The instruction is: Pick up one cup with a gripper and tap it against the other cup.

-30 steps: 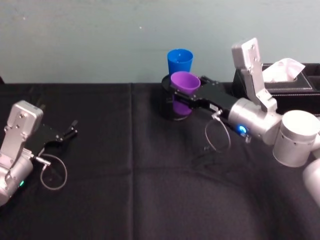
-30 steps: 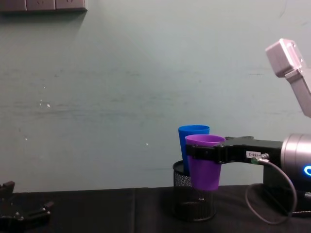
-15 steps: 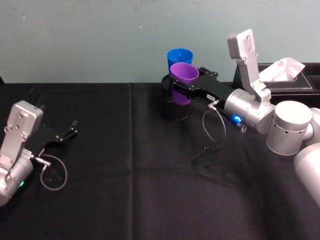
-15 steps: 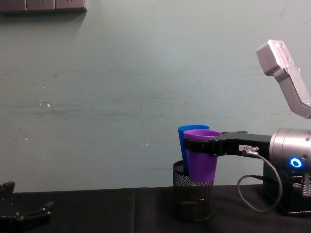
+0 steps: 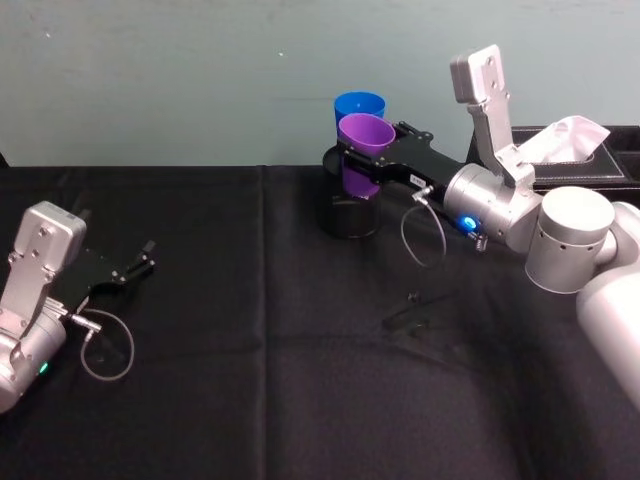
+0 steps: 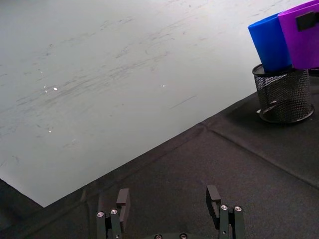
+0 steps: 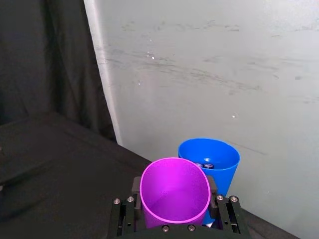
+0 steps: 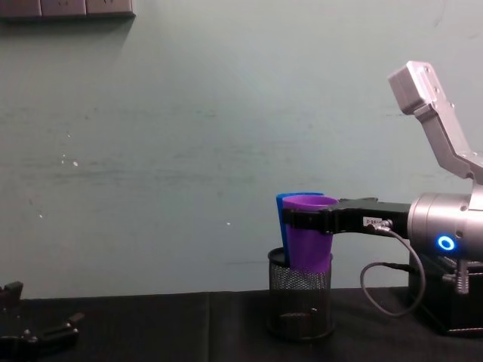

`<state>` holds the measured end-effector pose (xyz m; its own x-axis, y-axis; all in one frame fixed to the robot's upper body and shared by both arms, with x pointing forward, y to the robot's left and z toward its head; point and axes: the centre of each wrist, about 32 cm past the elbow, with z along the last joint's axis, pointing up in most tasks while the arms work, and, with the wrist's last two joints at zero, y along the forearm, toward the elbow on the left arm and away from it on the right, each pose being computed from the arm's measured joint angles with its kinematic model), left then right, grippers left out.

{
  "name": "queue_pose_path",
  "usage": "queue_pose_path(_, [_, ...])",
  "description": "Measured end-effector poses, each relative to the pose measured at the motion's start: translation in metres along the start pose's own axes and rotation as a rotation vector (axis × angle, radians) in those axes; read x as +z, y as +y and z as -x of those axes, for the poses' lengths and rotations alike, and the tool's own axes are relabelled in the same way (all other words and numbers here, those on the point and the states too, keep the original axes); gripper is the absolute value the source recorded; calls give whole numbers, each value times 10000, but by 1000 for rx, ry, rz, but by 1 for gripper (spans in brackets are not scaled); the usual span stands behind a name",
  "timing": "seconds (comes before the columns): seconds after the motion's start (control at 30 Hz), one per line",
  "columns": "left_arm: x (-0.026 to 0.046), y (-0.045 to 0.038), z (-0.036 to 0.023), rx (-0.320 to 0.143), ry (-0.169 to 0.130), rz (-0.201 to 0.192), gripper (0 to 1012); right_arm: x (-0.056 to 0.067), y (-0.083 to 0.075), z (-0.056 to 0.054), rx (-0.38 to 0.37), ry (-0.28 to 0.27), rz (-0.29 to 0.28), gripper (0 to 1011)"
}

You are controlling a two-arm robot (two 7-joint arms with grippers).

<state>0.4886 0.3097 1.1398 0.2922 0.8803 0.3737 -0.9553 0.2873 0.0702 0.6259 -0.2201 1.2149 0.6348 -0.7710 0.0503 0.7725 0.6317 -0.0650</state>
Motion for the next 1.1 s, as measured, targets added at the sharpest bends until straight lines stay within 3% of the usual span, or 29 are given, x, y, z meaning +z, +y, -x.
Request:
queue_pose_path(0.47, [0, 0, 0, 0, 0, 0, 1000, 56, 122, -74, -8, 7, -9, 731])
queue_pose_path(1.1, [0, 0, 0, 0, 0, 0, 1000, 77, 121, -76, 1, 9, -6, 731])
